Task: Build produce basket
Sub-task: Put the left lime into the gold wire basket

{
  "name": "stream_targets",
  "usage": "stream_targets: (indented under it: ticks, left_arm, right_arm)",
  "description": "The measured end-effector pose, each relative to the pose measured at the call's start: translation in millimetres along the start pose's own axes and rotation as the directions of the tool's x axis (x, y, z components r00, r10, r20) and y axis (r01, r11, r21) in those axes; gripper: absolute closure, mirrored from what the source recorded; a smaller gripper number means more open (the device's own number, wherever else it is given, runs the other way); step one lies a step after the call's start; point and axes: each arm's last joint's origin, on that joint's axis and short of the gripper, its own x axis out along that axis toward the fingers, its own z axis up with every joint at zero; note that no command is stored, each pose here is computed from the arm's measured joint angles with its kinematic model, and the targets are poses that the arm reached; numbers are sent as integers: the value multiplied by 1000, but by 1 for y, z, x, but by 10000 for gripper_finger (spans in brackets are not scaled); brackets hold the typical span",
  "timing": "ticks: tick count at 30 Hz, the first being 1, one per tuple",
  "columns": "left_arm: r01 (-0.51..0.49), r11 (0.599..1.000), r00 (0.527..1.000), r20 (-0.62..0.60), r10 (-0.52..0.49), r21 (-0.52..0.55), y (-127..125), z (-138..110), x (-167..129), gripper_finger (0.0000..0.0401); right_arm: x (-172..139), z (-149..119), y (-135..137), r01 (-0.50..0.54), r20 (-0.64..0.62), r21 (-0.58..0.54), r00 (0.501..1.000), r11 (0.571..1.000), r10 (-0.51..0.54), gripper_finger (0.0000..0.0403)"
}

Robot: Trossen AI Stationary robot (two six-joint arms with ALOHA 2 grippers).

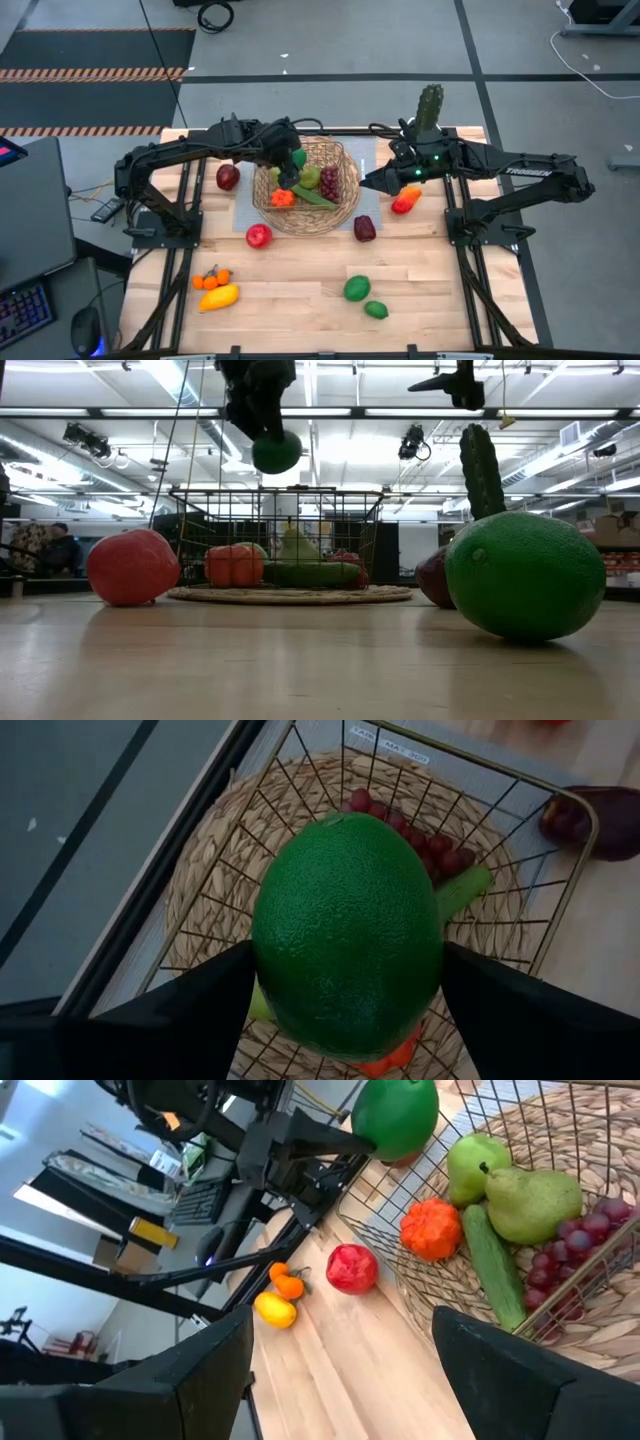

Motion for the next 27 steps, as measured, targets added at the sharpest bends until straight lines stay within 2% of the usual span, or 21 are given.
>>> stream_targets:
  ticks: [5, 8, 12, 18, 23, 27]
  left_arm:
    - [16, 999, 1000, -8, -16, -51, 0, -1, 0, 86]
    - [13, 992, 1000, -6, -14, -127, 0, 0, 0, 86]
    - [-35, 973, 999, 3, 37, -227, 1, 0, 0, 86]
    - [11, 972, 1000, -15, -15, -233, -2, -2, -1, 86]
    - [17, 957, 1000, -15, -22, -291, -4, -2, -1, 86]
    - [12, 955, 999, -31, -22, -297, -3, -4, -1, 86]
  right_arm:
    - [0, 0, 0, -7, -7, 2, 1000, 1000, 7, 92]
    - [0, -1, 1, -20, -23, -2, 1000, 1000, 20, 92]
    - [0, -1, 1, -40, -45, -24, 998, 999, 39, 92]
    - [0, -2, 2, -71, -77, -48, 995, 996, 67, 92]
    - [0, -3, 2, -83, -88, -66, 993, 994, 77, 92]
    - [0, -3, 3, -96, -100, -84, 991, 992, 87, 92]
